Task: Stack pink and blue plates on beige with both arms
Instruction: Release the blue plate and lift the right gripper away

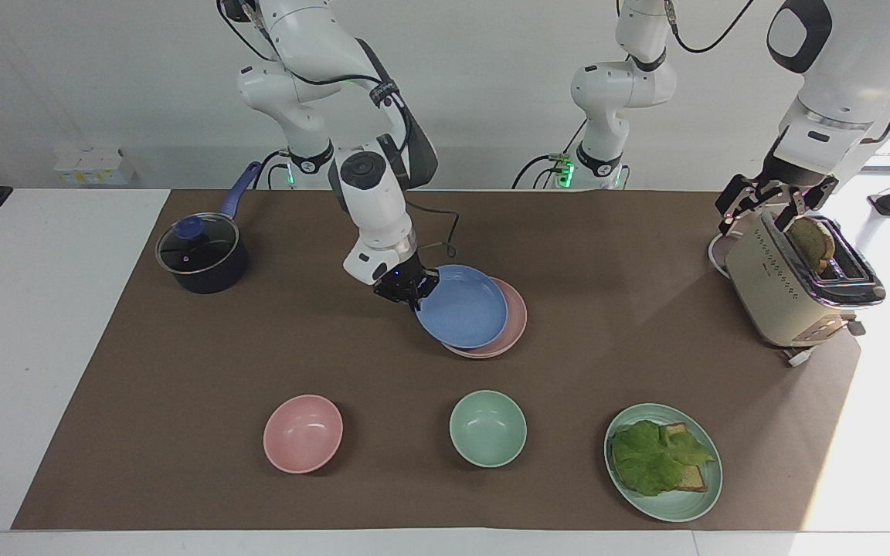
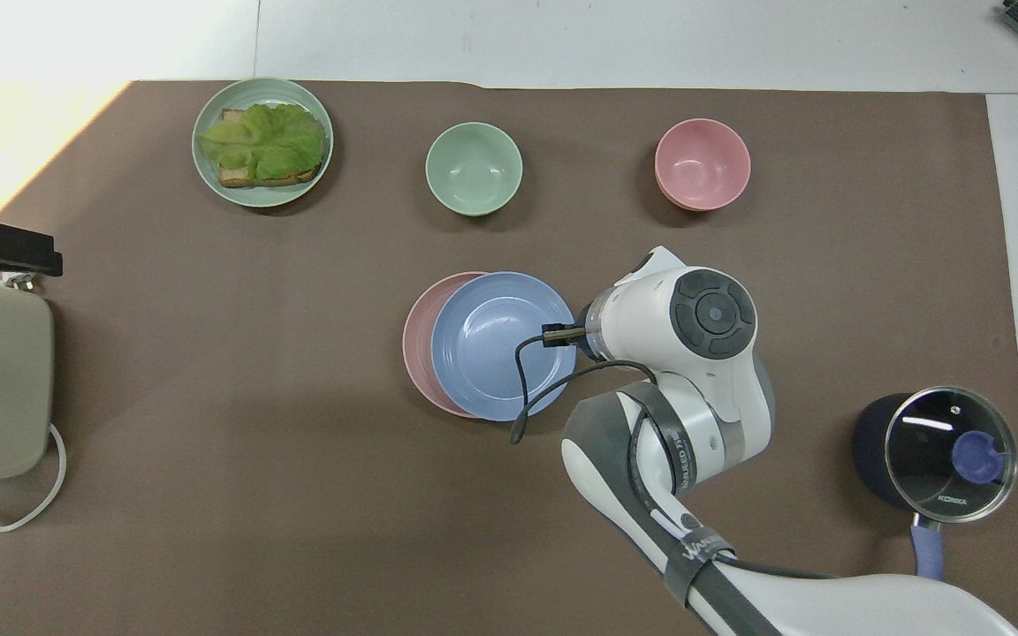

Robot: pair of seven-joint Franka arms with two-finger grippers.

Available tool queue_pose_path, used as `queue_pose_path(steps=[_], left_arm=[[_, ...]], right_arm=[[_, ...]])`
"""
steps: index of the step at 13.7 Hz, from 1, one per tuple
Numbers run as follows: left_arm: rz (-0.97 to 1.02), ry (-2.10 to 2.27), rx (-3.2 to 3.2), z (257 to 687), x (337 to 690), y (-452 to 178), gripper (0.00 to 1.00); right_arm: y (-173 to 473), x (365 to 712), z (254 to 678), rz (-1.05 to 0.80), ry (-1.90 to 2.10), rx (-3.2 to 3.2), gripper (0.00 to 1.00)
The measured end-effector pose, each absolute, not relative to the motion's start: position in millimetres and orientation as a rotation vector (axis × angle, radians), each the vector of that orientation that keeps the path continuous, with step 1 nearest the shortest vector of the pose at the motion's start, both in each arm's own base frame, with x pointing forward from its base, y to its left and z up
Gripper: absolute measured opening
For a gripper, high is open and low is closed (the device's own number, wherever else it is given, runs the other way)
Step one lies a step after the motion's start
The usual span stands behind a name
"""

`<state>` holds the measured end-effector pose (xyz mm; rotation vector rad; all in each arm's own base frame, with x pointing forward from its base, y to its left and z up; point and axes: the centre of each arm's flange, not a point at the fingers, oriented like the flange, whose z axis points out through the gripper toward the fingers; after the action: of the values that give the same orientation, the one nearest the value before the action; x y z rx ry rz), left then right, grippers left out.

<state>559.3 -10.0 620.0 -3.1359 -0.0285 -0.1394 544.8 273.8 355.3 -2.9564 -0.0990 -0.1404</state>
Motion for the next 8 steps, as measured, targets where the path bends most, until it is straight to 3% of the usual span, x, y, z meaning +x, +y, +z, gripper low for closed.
queue_pose_path(steps=[8], left_arm=[[-0.139, -0.029, -3.136, 620.0, 559.3, -10.0, 1.0]], right_arm=[[294.2, 554.2, 360.6, -0.194, -0.077, -2.93, 0.05]])
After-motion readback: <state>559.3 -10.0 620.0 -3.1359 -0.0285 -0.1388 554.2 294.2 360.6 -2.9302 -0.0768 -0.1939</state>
